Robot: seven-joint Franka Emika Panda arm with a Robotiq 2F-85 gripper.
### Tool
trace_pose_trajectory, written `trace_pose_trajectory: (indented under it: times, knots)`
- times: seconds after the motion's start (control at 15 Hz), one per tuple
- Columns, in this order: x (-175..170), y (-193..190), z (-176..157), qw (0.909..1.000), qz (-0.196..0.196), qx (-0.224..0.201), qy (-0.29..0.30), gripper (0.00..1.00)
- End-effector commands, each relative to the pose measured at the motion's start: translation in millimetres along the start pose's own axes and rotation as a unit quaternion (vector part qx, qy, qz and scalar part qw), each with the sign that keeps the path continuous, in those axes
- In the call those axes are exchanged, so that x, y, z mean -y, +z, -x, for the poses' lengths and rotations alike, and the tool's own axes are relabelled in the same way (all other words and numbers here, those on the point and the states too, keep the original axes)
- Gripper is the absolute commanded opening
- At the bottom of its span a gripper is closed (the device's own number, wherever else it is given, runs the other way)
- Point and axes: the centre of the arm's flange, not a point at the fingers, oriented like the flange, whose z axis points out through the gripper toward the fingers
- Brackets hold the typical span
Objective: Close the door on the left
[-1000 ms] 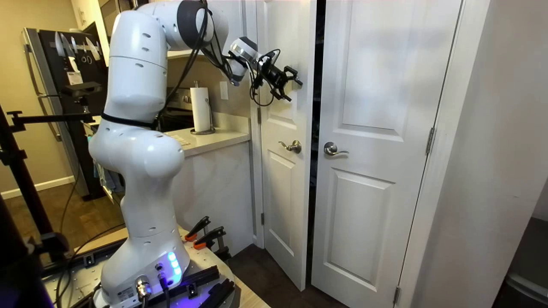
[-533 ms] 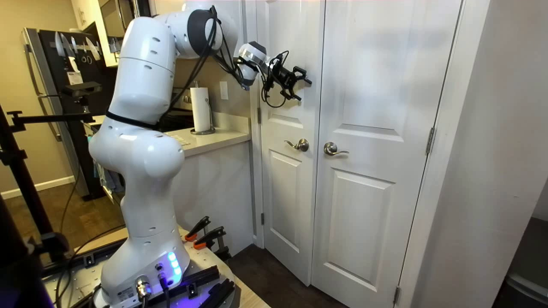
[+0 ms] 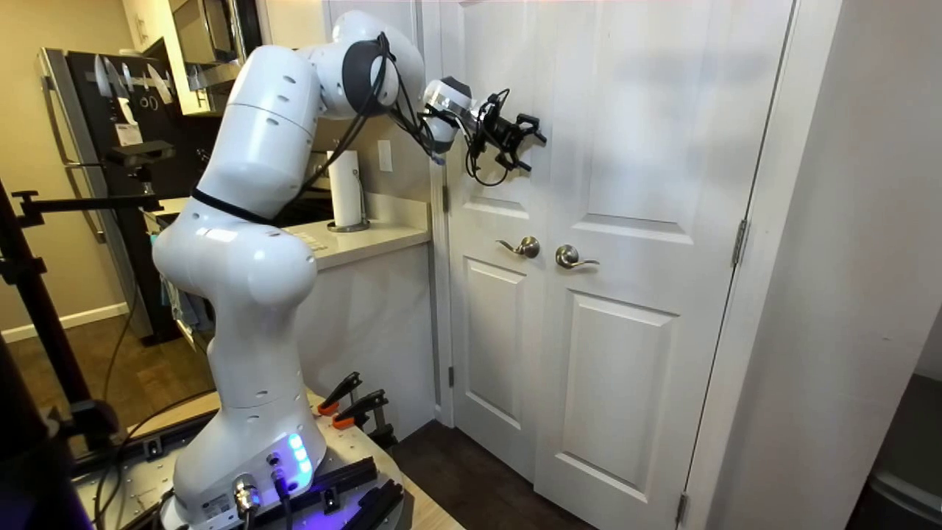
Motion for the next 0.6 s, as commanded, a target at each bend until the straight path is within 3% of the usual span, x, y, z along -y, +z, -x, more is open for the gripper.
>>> trace_pose_trajectory:
  times: [0.0, 0.53]
  knots:
    - [-6.7, 7.4, -17.1, 0.9998, -0.005, -0.015, -0.015, 1.00]
    - [7.3, -21.5, 2.4, 0.9975, -0.064, 0.012, -0.027, 1.00]
